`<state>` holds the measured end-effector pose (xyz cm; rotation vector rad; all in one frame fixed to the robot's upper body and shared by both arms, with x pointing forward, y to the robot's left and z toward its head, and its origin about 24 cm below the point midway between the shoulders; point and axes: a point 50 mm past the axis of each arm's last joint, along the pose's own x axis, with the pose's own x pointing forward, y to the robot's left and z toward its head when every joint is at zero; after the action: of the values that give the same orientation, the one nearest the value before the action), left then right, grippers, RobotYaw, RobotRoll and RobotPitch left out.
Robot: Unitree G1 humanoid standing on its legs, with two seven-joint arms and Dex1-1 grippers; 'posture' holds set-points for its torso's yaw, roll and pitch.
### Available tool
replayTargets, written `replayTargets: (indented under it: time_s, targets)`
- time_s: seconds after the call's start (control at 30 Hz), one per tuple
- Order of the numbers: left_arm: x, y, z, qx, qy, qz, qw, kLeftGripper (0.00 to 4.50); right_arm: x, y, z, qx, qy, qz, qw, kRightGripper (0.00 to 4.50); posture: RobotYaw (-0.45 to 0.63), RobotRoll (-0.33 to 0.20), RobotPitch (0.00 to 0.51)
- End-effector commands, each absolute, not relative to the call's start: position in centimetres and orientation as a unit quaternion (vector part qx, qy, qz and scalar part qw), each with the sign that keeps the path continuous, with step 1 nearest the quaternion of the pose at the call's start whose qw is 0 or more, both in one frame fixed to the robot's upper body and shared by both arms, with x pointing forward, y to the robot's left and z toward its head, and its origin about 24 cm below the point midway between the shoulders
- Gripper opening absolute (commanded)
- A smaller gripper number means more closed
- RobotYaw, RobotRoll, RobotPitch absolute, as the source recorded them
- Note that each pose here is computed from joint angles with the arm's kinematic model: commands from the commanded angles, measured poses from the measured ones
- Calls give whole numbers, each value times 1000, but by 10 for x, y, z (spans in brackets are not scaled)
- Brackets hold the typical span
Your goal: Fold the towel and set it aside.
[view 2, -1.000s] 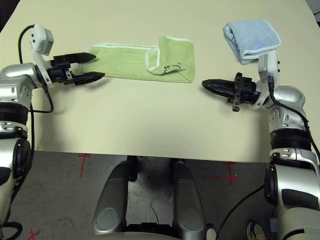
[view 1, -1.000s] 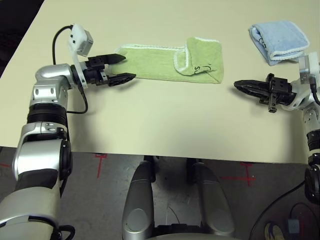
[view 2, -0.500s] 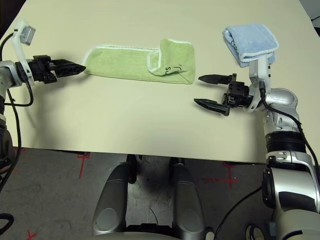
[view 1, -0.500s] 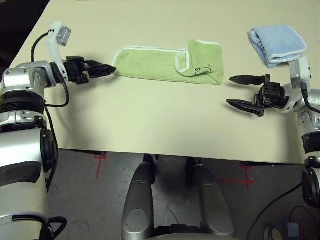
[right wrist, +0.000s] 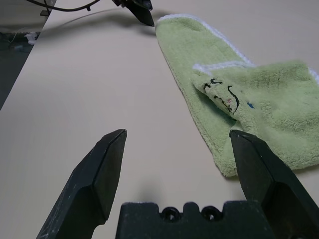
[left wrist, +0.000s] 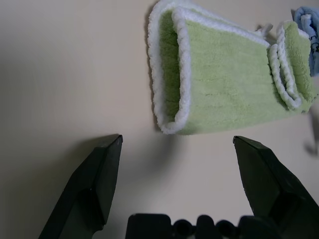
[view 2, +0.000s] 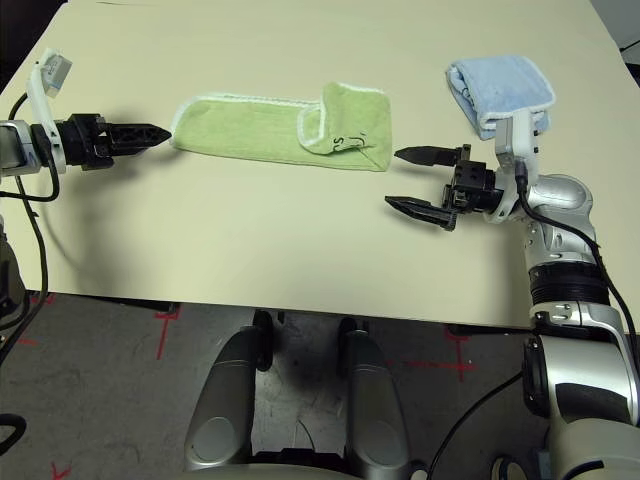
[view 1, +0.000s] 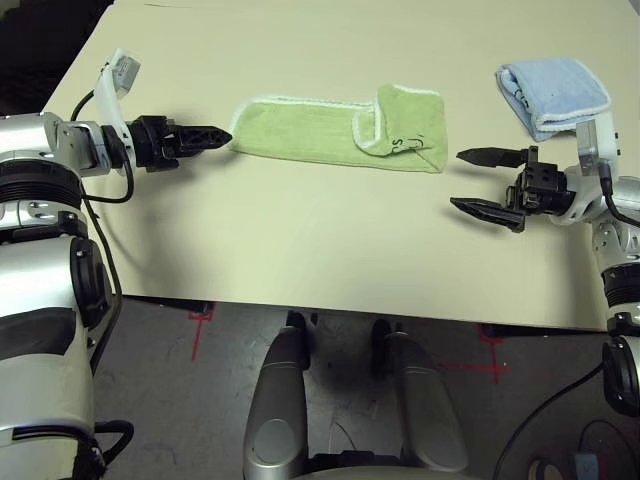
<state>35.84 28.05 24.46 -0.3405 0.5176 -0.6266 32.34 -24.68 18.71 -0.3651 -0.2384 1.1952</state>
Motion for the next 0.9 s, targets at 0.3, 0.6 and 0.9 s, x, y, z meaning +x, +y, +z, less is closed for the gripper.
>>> replayTargets:
  time_s: [0.3,0.6,0.9]
  targets:
    - [367,257,229,-206,257,-333,884,4500,324,-245,187,-184,-103,560,801,4470,98,0,280]
    - [375,245,227,-221,240,-320,890,4500,323,-244,188,-186,-102,559,802,4470,91,0,284]
    - [380,247,223,-210,234,-284,906,3122,323,-243,187,-185,-102,556,804,4500,90,0,286]
